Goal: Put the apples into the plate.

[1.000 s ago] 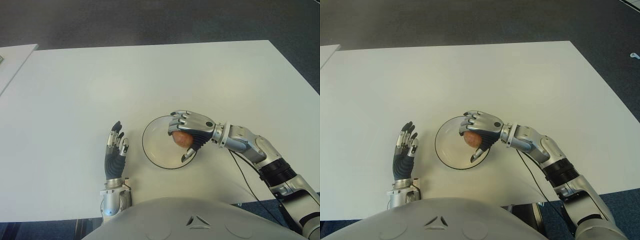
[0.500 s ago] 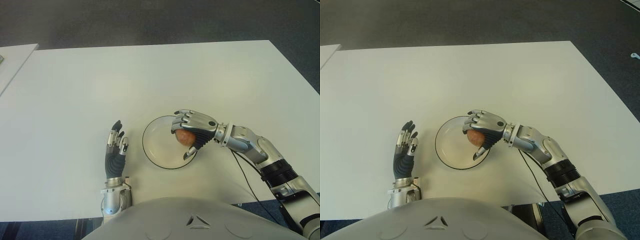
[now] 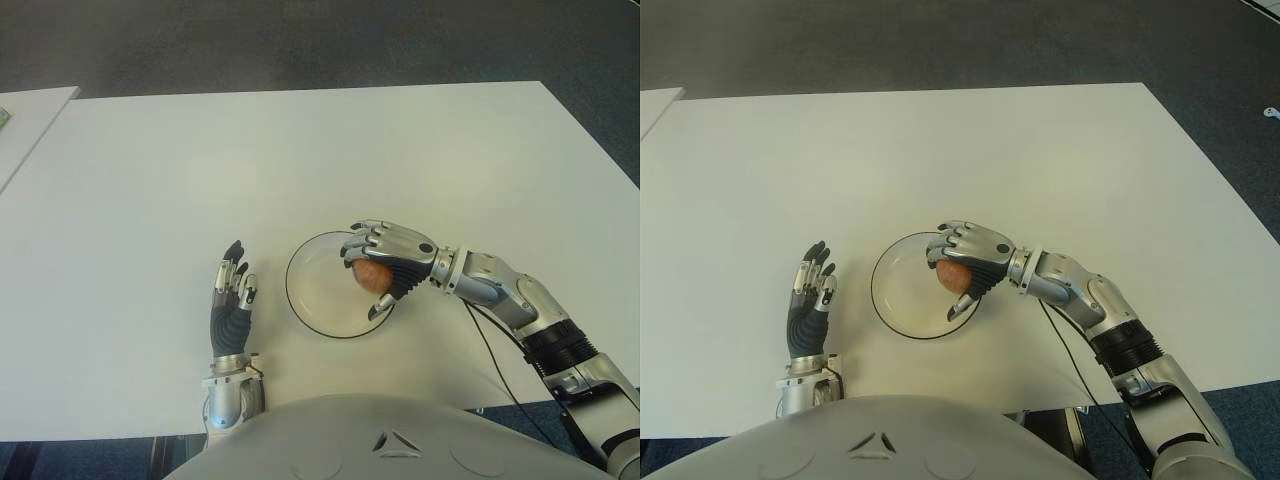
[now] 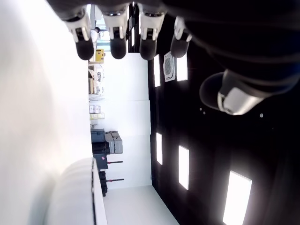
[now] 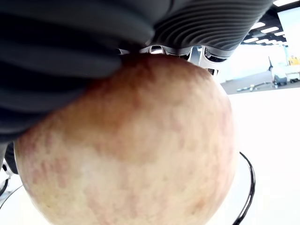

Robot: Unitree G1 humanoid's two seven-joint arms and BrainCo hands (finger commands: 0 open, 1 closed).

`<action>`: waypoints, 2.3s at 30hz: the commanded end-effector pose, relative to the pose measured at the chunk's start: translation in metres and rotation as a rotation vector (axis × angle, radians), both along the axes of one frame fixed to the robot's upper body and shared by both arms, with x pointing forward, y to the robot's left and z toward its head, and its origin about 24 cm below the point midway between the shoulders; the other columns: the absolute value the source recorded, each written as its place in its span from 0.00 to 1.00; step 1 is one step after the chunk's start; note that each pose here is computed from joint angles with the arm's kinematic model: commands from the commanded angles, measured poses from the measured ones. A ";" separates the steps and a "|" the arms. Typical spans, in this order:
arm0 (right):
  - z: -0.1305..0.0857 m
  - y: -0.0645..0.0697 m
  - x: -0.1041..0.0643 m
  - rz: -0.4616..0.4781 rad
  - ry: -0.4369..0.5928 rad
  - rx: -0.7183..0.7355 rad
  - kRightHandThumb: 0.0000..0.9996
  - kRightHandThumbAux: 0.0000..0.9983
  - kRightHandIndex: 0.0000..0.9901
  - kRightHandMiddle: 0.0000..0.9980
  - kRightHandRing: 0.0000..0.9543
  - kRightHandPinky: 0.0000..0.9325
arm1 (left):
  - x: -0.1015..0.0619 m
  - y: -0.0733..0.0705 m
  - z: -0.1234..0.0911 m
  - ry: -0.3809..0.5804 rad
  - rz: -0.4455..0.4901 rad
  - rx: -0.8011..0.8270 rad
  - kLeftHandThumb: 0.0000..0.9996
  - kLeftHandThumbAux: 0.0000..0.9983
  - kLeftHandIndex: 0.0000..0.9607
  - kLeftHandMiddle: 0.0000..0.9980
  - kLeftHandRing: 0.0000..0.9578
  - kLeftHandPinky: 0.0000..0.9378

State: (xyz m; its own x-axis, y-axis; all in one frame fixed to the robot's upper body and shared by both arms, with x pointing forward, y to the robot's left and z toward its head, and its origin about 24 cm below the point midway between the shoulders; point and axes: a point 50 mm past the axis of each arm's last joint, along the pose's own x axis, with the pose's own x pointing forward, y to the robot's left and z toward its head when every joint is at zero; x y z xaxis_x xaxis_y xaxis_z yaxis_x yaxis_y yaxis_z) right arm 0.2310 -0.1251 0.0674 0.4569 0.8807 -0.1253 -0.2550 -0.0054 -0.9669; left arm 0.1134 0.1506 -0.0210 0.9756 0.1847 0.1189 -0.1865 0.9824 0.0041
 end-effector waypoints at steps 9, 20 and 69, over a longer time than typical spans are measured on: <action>0.000 -0.003 0.003 -0.046 0.026 0.029 0.05 0.36 0.01 0.00 0.00 0.00 | -0.002 -0.005 -0.011 0.062 -0.016 -0.016 0.00 0.44 0.00 0.00 0.00 0.00; 0.000 0.000 0.001 -0.018 -0.002 0.018 0.05 0.27 0.00 0.00 0.00 0.00 | 0.000 -0.008 -0.011 0.061 -0.018 -0.024 0.00 0.45 0.00 0.00 0.00 0.00; -0.050 -0.052 0.033 -0.827 0.814 1.161 0.07 0.29 0.00 0.00 0.00 0.00 | 0.010 -0.014 0.000 0.003 0.061 -0.058 0.01 0.43 0.00 0.00 0.00 0.00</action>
State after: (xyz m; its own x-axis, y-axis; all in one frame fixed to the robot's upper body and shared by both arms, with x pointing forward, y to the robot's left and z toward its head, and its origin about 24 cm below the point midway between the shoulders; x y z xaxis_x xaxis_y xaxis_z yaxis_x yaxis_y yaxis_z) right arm 0.2621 -0.1809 0.0228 0.9668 0.2533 -0.0338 -0.2550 0.9649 -0.0633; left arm 0.1144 0.1517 -0.0194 0.9613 0.2434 0.1292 -0.2445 0.9696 -0.0077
